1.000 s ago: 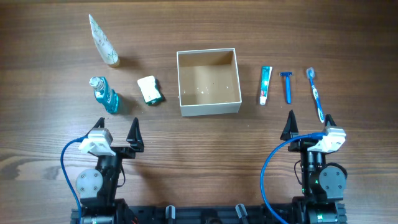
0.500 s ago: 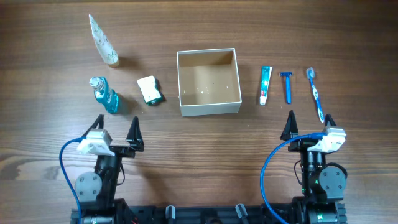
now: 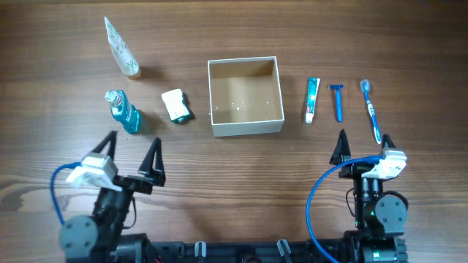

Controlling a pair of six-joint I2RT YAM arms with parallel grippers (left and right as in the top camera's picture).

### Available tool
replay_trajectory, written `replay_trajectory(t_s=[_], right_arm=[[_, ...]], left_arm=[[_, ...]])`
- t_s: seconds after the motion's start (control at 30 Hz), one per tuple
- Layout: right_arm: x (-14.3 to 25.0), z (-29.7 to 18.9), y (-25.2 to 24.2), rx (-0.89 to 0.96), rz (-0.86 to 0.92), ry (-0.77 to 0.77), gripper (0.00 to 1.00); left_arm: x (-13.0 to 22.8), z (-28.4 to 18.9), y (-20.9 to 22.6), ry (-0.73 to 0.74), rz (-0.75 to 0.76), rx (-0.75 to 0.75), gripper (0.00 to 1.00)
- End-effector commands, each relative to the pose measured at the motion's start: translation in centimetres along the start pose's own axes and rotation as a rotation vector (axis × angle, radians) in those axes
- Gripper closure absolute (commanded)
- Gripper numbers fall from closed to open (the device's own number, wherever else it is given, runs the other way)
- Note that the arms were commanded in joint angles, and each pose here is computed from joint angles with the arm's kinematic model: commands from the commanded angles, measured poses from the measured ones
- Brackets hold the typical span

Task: Pack container
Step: 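Reach the left gripper to the white shampoo tube and grasp it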

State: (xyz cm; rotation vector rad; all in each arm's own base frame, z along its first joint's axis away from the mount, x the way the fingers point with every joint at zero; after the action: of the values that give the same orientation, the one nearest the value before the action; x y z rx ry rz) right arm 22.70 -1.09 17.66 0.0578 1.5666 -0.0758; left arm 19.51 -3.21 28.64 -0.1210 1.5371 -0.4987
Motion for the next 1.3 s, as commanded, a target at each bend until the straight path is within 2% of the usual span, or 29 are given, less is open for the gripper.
replay_trajectory(t_s=[0.0,0.07,0.1,0.2,0.33,0.43,0.57,0.77,0.9,0.97,1.13,1.27], right_arm=[[0.0,0.0,0.0,-0.003,-0.003,-0.003,0.0],[0.0,0.0,0.0,-0.003,-0.003,-0.003,0.0],[0.0,0.0,0.0,-0.003,-0.003,-0.003,0.0],[0.0,0.0,0.0,-0.003,-0.002,-0.003,0.0],[0.0,0.0,0.0,-0.003,-0.003,-0.003,0.0],[0.0,0.0,0.0,-0.003,-0.003,-0.003,0.0],[0.0,0.0,0.0,-0.003,-0.003,-0.003,0.0],[0.0,0.0,0.0,-0.003,-0.002,-0.003,0.0],[0.0,0.0,0.0,-0.003,-0.003,-0.003,0.0],[0.0,0.0,0.0,-0.003,-0.003,-0.003,0.0],[0.0,0.0,0.0,-0.003,-0.003,-0.003,0.0],[0.0,0.0,0.0,-0.003,-0.003,-0.003,0.0]], left_arm=[[-4.4,0.2,-2.1,0.033,0.175,0.007,0.0],[-6.3,0.7,-2.7,0.048,0.227,-0.001,0.0],[-8.1,1.6,-2.7,0.085,0.268,-0.042,0.0],[-9.7,3.7,-1.6,0.228,0.28,-0.139,0.0],[-9.5,6.3,0.7,0.561,0.205,-0.296,0.0],[-9.3,8.6,1.7,0.766,0.158,-0.349,0.0],[-8.9,13.0,3.4,0.924,0.116,-0.381,0.0],[-7.6,19.0,7.2,0.979,0.068,-0.424,0.0],[-6.4,21.7,11.4,0.943,-0.062,-0.526,0.0],[-6.2,22.8,13.0,0.916,-0.068,-0.539,0.0],[-6.0,26.0,15.3,0.837,-0.051,-0.531,0.0],[-5.6,28.3,15.5,0.792,-0.039,-0.474,0.0]])
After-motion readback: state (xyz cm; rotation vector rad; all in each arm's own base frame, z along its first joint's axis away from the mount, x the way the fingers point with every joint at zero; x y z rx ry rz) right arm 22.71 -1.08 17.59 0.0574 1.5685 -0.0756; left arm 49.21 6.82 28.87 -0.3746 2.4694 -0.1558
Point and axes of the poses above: each gripper's point midway between its finger pads, its own z axis out along the fingers, its own y axis along the line the jaws close on, x = y × z, the point moved 2 cm from there along -z, back along the fingers, and after that the axes turned 7 degrees about -z, right-handed, at the moved point
